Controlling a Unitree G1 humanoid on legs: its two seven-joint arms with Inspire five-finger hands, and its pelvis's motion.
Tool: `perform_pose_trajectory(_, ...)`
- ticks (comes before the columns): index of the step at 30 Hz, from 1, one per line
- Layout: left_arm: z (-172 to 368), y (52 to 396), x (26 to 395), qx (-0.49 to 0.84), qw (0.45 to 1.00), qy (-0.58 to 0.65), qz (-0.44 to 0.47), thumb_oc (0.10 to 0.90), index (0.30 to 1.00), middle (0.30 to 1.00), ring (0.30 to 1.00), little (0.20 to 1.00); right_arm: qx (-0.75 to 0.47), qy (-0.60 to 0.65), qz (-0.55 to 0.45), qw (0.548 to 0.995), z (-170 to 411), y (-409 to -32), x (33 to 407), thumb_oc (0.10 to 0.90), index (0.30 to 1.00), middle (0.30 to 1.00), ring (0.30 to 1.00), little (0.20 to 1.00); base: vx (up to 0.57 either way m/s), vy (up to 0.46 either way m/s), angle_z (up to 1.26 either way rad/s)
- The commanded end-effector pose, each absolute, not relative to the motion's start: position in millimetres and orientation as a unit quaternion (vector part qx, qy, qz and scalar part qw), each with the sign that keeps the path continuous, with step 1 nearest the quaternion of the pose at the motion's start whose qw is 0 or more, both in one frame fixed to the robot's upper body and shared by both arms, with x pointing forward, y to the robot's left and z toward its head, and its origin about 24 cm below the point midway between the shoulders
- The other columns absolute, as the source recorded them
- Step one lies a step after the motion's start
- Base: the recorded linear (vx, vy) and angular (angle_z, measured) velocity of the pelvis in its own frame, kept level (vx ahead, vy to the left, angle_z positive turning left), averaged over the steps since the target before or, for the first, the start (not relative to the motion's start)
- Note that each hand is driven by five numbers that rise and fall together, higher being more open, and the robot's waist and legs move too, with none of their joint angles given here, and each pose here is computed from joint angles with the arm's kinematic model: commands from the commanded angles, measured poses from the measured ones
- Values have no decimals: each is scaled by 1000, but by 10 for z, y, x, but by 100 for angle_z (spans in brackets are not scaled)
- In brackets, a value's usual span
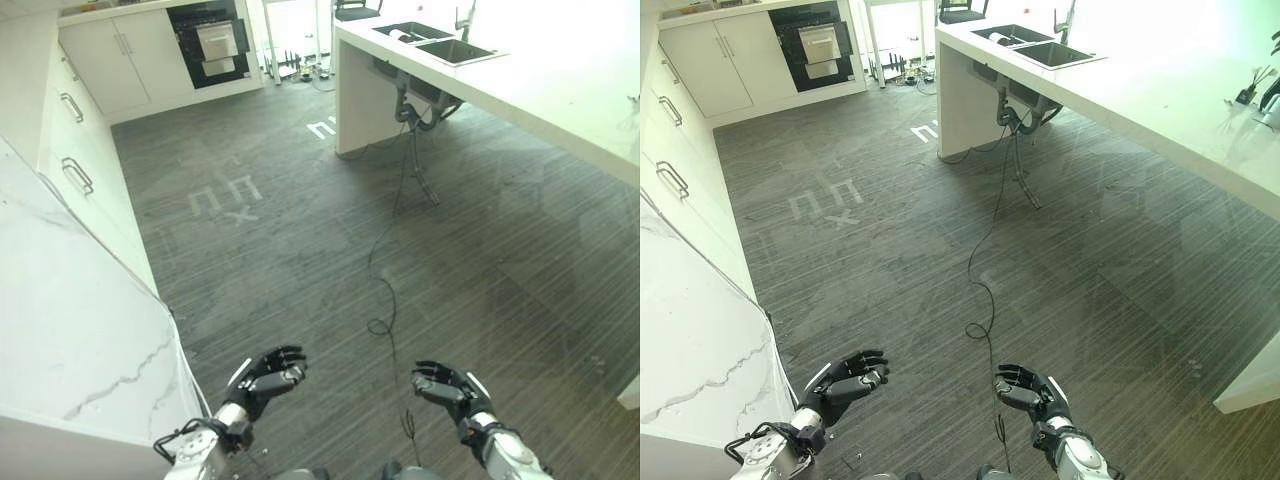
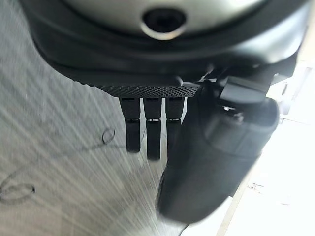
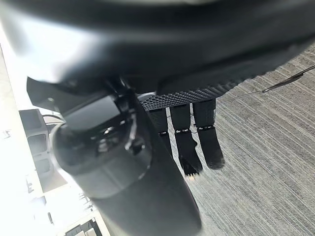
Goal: Place the dishes in the dishwasher.
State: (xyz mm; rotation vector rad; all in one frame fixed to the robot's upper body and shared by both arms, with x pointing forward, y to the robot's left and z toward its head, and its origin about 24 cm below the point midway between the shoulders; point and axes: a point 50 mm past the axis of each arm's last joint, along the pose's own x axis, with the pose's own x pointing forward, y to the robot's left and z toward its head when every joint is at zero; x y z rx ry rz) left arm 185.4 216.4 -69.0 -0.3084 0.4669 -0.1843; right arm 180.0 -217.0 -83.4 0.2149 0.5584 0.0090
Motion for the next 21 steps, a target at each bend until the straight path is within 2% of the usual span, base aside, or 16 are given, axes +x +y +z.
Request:
perform_pose_trajectory(1,-391,2146,2041,-153,969,148,-126,800,900,900,900,900,92,168,18,981,-462,-2241,2152,800,900,900,900,900,-18,31,-13)
perform_pose_trajectory(3,-379,2167,2005,-195,965,129,-121,800,900,900,900,900,92,168,18,981,-458,-2244,2153,800,900,900,900,900,-20,53,-21)
perform_pose_trajectory(7,-438,2160,1991,-198,965,139,-100,800,900,900,900,900,91,171,17,981,-474,-2238,2147,800,900,900,900,900,12,80,-10)
perform_pose_trajectory(11,-464,2148,2019,-172,971,149,-78,800,900,900,900,900,97,161,11,982,-455,-2220,2166,800,900,900,900,900,63,136,4)
perform_pose_trajectory(17,-379,2113,2181,-115,977,148,-101,800,900,900,900,900,88,138,16,986,-392,-2151,2192,800,900,900,900,900,107,237,23)
perform_pose_trajectory(21,-363,2108,2157,-114,977,146,-104,800,900,900,900,900,71,135,27,988,-378,-2160,2171,800,900,900,900,900,265,-27,-18)
